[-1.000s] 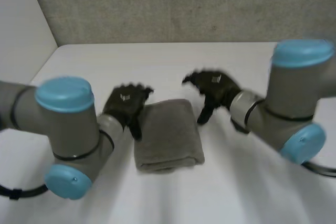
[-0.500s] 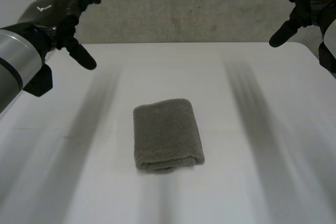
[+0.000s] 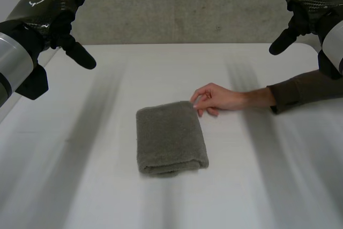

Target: Fold the towel.

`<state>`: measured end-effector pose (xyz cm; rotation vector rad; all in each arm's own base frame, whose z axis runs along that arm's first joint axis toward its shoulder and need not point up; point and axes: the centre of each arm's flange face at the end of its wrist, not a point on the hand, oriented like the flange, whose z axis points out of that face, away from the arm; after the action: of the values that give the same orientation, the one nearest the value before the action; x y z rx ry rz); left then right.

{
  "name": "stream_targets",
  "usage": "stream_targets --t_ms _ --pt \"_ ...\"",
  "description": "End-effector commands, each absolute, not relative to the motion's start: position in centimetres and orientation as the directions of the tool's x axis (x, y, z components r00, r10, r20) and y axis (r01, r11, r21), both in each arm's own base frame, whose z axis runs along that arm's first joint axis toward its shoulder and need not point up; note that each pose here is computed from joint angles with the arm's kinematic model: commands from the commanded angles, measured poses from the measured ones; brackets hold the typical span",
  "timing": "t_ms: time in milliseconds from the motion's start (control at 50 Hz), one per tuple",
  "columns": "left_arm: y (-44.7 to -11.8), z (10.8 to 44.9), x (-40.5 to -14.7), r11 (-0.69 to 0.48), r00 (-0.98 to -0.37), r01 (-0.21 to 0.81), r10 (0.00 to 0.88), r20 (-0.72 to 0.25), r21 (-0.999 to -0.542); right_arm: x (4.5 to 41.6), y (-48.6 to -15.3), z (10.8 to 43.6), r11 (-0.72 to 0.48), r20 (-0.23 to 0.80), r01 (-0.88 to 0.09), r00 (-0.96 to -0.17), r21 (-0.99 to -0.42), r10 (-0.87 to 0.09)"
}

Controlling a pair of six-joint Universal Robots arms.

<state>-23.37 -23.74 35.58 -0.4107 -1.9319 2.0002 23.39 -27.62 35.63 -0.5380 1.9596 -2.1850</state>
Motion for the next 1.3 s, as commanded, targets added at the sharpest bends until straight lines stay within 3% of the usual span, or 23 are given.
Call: stream_targets --t_ms 20,560,1300 --pt "-23.9 35.7 -23.4 -0.054 -0.905 -0.042 0.424 0.015 -0.998 23.5 -27.6 35.4 -0.128 0.169 -0.131 -0.920 -0.983 -0.353" --pt "-24.7 35.0 -23.6 -0.105 -0.905 -0.055 0.425 0.005 -0.993 23.4 -27.6 35.2 -0.124 0.170 -0.134 -0.921 -0.983 -0.351" --pt "-25.2 34.0 -23.9 -0.076 -0.906 -0.043 0.424 0.007 -0.996 23.4 -27.6 34.8 -0.129 0.211 -0.177 -0.913 -0.976 -0.348"
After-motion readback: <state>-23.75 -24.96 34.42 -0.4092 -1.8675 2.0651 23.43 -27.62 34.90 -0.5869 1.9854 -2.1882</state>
